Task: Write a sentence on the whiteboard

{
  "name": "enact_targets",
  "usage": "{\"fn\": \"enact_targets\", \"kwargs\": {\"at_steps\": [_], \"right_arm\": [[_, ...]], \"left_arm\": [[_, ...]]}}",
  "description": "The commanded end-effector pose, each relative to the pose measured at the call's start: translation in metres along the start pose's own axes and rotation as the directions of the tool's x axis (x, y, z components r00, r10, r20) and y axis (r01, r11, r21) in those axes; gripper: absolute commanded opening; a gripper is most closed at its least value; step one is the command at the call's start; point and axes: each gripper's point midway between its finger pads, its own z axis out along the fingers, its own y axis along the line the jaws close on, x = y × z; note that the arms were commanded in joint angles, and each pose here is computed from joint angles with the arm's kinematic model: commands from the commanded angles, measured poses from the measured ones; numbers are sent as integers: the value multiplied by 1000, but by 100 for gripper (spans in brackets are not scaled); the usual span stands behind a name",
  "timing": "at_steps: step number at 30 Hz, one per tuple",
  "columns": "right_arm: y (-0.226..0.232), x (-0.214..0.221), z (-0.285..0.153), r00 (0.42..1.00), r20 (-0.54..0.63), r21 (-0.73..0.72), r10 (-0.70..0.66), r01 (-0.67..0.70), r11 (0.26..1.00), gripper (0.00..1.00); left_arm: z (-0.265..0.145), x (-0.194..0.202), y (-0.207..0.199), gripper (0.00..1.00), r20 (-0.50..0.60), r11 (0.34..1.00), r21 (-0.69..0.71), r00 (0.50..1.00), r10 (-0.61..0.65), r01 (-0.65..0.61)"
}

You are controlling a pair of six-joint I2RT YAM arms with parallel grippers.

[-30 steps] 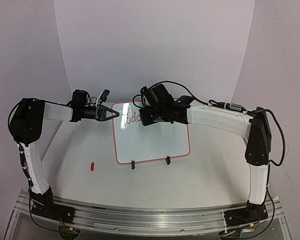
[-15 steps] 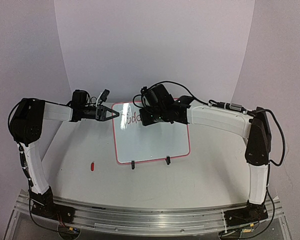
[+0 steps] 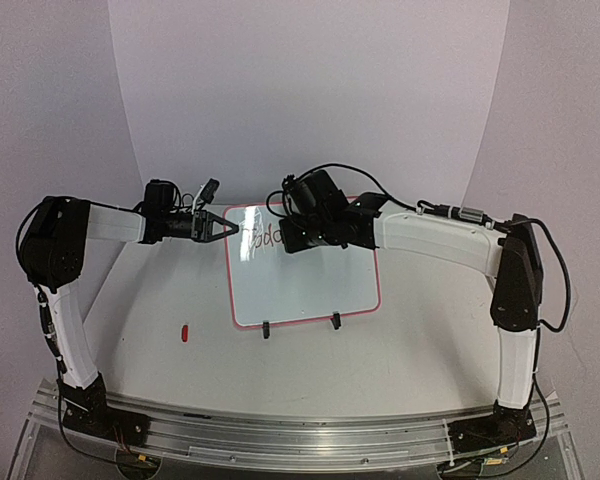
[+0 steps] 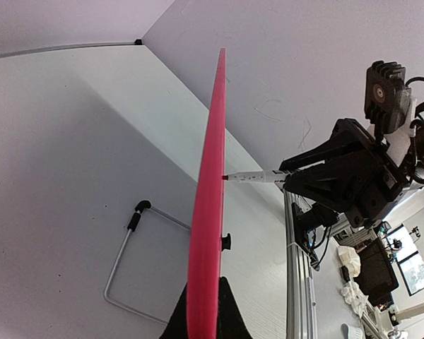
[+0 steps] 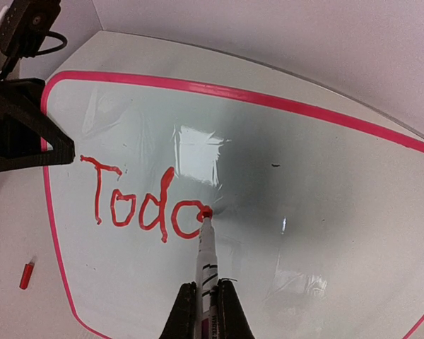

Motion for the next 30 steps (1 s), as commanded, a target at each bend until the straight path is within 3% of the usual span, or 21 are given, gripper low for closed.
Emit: {"fn": "enact_targets", "kwargs": {"at_steps": [1,30], "right_arm": [[-18,25,4,997,-84,50,-3,7,999,0],[-24,40,3,993,-119,68,15,-7,998,0]], "left_arm": [[5,-1,7,0,7,994,-52,995,100,-99],[4,-1,6,0,8,993,-53,995,104,-103]]}}
